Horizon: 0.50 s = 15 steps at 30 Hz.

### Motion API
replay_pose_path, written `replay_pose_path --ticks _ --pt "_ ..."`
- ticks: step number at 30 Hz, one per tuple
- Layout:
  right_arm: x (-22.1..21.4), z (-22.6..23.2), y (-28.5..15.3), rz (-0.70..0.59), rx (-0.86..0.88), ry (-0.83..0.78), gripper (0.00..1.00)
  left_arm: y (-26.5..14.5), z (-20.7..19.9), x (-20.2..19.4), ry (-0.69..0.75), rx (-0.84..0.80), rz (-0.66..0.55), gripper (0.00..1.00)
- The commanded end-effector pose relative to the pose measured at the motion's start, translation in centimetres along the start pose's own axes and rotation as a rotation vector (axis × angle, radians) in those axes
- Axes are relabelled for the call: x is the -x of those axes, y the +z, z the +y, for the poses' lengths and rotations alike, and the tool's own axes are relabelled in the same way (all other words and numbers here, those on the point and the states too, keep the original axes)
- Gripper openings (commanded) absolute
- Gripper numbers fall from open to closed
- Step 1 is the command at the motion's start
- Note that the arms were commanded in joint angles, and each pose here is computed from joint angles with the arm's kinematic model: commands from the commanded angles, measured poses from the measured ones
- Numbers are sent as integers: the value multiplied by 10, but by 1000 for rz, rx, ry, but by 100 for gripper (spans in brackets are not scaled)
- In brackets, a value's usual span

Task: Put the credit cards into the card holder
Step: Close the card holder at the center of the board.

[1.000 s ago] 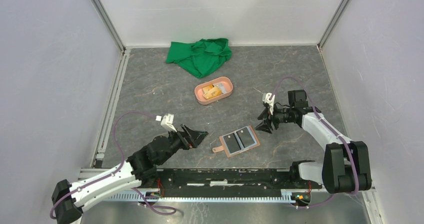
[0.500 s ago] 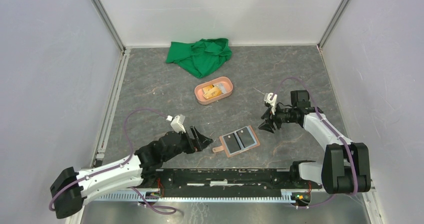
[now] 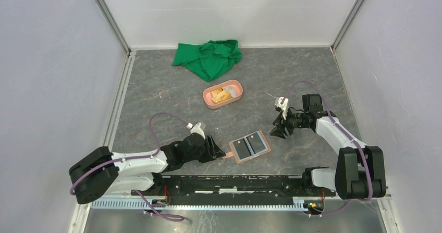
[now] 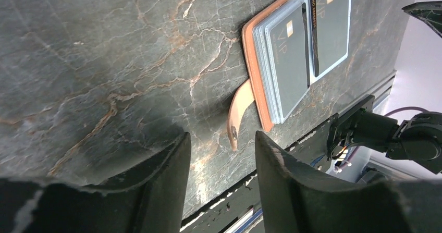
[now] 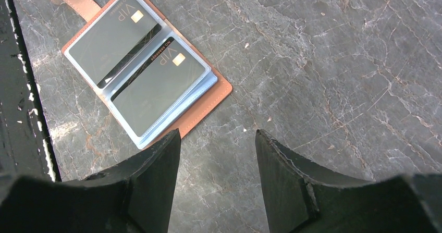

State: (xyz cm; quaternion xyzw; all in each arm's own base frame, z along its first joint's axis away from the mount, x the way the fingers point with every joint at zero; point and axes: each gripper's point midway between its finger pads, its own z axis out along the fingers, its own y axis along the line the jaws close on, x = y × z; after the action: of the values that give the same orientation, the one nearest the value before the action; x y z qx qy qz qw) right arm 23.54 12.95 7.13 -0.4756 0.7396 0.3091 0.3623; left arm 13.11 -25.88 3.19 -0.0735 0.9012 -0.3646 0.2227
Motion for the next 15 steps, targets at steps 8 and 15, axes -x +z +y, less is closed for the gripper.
replay_pose_path --ticks 8,15 --pt "-7 -2 8 -10 2 97 61 9 -25 -5 -85 -87 44 42" --pt "-20 2 16 26 42 236 60 18 -31 -3 -74 -92 40 19"
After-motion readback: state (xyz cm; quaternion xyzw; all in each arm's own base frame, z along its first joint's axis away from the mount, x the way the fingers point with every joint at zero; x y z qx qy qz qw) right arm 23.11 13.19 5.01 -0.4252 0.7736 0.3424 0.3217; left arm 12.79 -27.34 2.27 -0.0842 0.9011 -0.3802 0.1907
